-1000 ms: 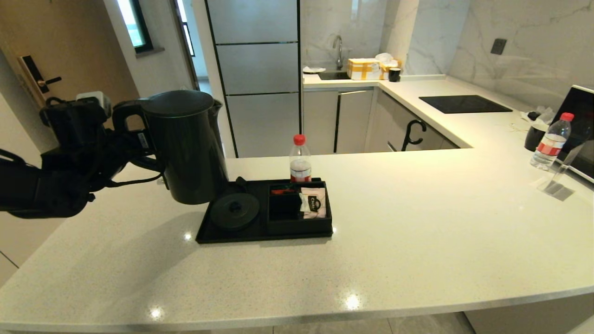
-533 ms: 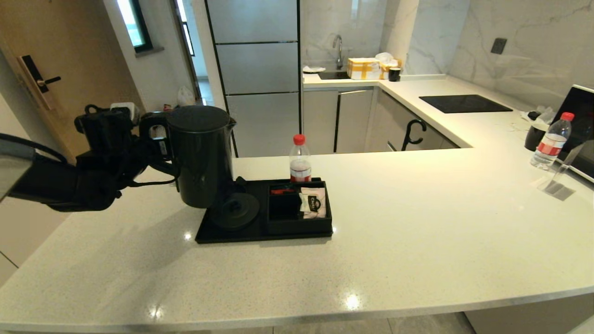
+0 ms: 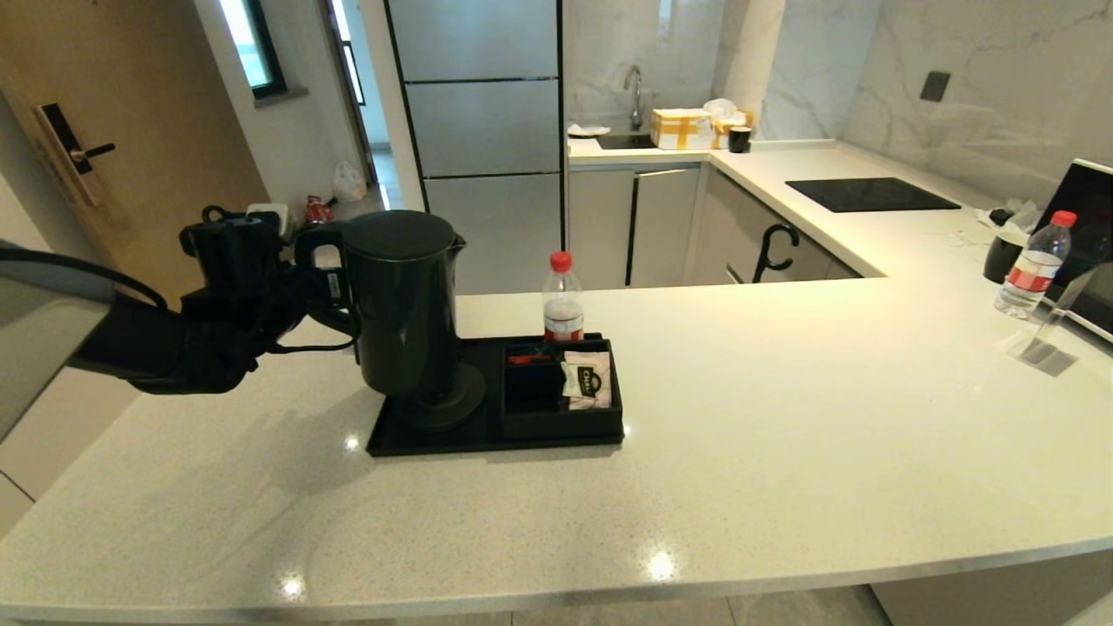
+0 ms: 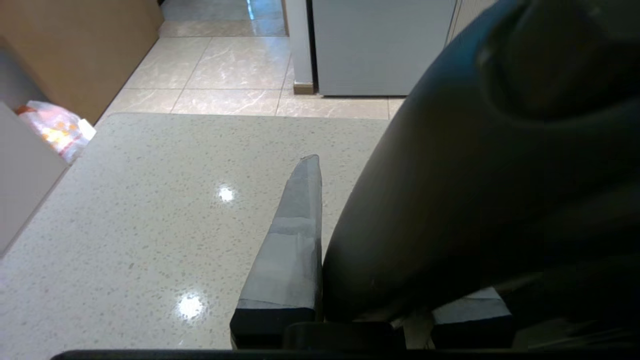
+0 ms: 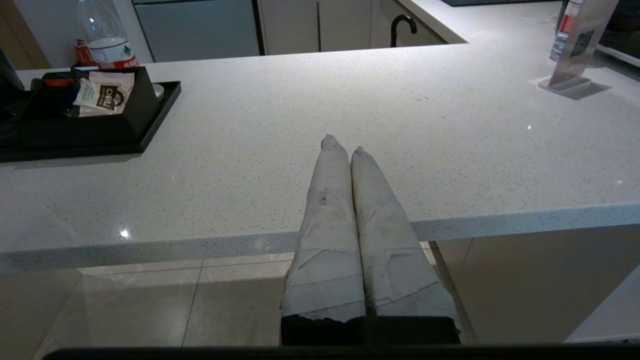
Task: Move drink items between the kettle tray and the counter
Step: Return the kettle to its original position
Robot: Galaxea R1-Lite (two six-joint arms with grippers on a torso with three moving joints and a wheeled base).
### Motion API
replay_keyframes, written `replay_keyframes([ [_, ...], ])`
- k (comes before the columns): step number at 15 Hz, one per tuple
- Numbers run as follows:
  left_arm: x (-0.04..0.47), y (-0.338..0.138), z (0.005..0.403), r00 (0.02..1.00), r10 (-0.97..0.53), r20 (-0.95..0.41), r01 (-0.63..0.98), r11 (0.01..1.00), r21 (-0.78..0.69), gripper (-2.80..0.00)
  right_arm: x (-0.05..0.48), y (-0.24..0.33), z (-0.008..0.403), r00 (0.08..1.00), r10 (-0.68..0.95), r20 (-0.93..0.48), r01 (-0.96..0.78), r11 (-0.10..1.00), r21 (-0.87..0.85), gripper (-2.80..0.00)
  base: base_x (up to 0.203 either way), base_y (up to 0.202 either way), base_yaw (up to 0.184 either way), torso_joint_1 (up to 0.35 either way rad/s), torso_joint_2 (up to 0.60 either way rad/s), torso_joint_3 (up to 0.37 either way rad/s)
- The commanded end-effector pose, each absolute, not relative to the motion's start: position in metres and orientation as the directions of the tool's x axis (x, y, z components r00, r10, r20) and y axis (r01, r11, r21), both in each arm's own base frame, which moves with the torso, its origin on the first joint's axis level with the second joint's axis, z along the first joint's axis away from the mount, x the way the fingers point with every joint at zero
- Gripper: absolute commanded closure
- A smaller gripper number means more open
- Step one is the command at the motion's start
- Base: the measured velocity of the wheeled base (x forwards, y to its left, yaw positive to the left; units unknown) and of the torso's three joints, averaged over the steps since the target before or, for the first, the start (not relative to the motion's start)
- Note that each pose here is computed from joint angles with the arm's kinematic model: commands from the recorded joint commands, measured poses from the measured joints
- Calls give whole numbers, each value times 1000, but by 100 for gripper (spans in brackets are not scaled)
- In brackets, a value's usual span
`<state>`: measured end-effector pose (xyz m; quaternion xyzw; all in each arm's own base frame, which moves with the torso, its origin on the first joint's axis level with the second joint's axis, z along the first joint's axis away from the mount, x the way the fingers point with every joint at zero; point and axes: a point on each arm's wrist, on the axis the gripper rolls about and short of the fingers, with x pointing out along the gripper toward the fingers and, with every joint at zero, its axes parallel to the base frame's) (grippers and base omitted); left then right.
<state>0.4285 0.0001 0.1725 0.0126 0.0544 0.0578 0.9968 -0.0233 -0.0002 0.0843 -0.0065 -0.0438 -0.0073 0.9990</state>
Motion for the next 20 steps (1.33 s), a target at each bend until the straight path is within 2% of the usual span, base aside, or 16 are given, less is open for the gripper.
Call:
replay_keyframes([
  [1, 430, -4, 170, 988, 107, -111, -104, 994, 33, 0, -21, 0, 75, 998, -14, 55, 15, 1000, -13, 0, 0, 0, 0, 0, 0, 0],
  [8, 434, -14, 152, 982, 77, -173, -71, 997, 40, 0, -21, 0, 75, 998, -14, 55, 15, 1000, -13, 0, 0, 0, 0, 0, 0, 0],
  [20, 431, -22, 145, 971, 57, -231, -48, 998, 45, 0, -21, 0, 75, 998, -14, 55, 15, 1000, -13, 0, 0, 0, 0, 0, 0, 0],
])
